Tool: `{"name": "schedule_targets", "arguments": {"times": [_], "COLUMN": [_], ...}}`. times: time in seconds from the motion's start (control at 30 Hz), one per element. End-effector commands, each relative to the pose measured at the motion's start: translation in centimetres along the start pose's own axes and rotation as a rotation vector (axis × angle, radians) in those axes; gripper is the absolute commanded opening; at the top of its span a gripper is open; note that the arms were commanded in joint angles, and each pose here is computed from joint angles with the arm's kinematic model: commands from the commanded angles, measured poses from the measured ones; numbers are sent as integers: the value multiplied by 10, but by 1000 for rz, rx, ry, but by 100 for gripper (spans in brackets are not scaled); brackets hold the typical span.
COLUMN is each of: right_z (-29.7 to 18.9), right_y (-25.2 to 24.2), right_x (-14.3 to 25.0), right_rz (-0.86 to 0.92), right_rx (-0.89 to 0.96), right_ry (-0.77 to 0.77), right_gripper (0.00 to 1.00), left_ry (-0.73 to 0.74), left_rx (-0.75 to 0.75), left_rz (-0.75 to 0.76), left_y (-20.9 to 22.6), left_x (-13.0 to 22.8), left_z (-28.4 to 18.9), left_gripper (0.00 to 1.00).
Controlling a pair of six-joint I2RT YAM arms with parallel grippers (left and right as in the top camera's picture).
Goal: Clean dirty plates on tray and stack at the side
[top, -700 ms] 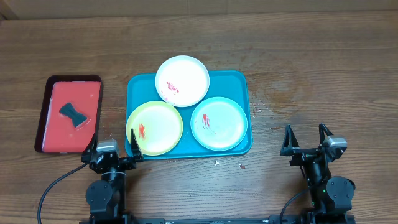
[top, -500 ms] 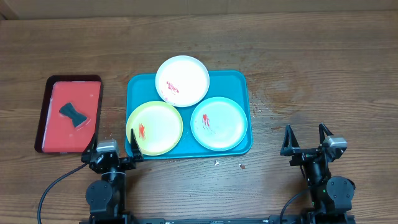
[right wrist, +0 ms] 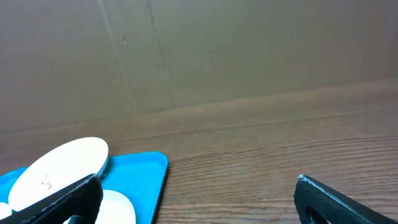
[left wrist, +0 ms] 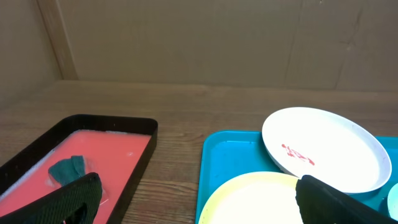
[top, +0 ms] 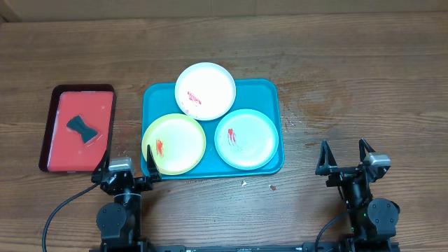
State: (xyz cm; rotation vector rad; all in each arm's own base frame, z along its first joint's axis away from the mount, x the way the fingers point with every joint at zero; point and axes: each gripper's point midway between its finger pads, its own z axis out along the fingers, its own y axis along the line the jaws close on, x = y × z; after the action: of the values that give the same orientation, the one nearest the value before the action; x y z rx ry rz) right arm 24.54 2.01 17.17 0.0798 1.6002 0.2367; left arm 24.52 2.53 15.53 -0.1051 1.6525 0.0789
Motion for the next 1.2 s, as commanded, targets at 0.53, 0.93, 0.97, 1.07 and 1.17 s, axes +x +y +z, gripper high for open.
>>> {"name": "schedule_targets", "arguments": {"times": [0.53,0.93,0.97,1.07,1.17], "right_z": [0,0,0,0,0], "right_y": [2,2,2,2,2], "right_x": [2,2,2,2,2], "right_rz": [-4,-4,-4,-4,-4], "right_rx": [-12,-12,-12,-12,-12], "right_ry": [-4,-4,-4,-4,-4], "right_gripper": [100,100,100,100,100], "left_ry": [-10,-10,-10,-10,-11], "left_rx": [4,4,4,4,171], "left_rz": [22,22,22,22,-153], "left_y": [0,0,0,0,-29], "left_x": [-1,-1,-1,-1,-5], "left_z": [0,0,0,0,-3], "left_gripper": [100,100,100,100,100]}}
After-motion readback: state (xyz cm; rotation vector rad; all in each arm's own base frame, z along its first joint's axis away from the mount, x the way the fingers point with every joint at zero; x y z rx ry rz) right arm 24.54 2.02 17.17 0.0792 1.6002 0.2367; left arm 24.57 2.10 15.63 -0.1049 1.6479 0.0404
